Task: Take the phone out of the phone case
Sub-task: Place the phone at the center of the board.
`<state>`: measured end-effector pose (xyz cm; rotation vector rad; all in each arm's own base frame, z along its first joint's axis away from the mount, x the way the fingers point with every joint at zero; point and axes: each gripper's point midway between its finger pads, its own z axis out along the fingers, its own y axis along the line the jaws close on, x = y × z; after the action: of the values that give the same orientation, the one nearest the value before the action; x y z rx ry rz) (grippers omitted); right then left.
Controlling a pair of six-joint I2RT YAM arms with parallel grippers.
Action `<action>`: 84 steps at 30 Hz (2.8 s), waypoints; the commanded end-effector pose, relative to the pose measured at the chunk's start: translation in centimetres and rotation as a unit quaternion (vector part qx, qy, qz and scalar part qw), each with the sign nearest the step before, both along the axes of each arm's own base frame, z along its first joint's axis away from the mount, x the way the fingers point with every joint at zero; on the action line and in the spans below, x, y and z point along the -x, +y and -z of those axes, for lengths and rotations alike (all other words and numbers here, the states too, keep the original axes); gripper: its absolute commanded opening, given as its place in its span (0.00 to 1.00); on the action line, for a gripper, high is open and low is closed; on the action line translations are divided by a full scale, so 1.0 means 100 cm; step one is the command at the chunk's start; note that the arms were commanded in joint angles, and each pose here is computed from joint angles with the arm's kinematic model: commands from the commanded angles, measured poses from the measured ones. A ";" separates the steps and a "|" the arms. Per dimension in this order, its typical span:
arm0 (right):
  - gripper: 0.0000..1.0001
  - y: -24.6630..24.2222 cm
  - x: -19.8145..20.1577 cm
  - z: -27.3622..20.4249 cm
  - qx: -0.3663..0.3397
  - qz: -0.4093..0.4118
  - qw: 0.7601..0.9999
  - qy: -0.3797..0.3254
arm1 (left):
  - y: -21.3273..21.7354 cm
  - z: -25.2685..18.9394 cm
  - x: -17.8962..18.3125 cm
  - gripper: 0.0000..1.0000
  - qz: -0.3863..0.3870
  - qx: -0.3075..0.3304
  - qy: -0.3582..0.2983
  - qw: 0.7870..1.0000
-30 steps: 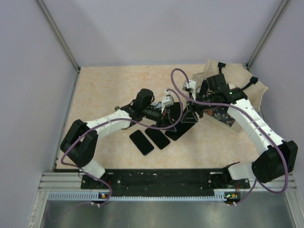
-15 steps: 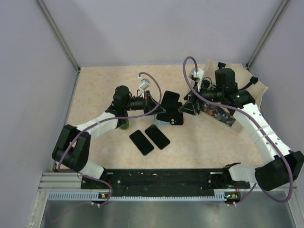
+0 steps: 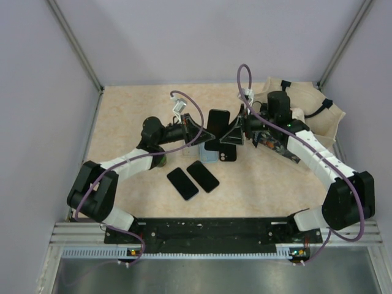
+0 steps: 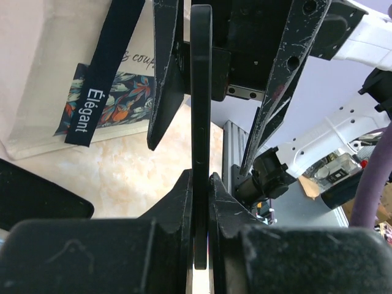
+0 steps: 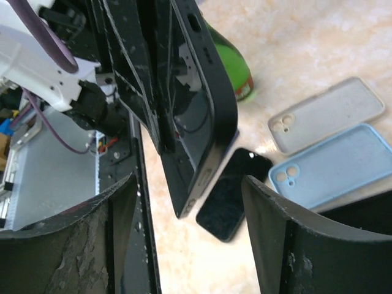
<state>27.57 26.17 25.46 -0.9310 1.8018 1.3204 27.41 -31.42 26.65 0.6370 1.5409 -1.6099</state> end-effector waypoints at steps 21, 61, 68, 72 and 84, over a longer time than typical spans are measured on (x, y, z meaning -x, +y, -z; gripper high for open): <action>0.00 0.005 0.007 -0.035 -0.076 -0.040 0.996 -0.039 | -0.015 -0.006 0.023 0.29 0.029 0.012 -0.080 0.996; 0.00 -0.036 0.064 0.208 0.260 -0.168 0.929 0.201 | 0.073 -0.013 0.018 0.84 -0.042 -0.196 -0.150 0.968; 0.11 -0.036 0.060 0.231 0.277 -0.165 0.918 0.229 | 0.073 -0.017 0.023 0.83 -0.035 -0.190 -0.146 0.970; 0.16 -0.036 0.055 0.237 0.288 -0.155 0.917 0.227 | 0.072 -0.020 0.024 0.82 -0.031 -0.188 -0.144 0.971; 0.36 -0.036 0.042 0.246 0.308 -0.128 0.916 0.225 | 0.071 -0.020 0.027 0.81 -0.024 -0.183 -0.144 0.972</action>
<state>20.79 22.15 2.31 -1.2106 2.7015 1.3433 25.08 -24.29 25.81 0.9455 1.7308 -1.1518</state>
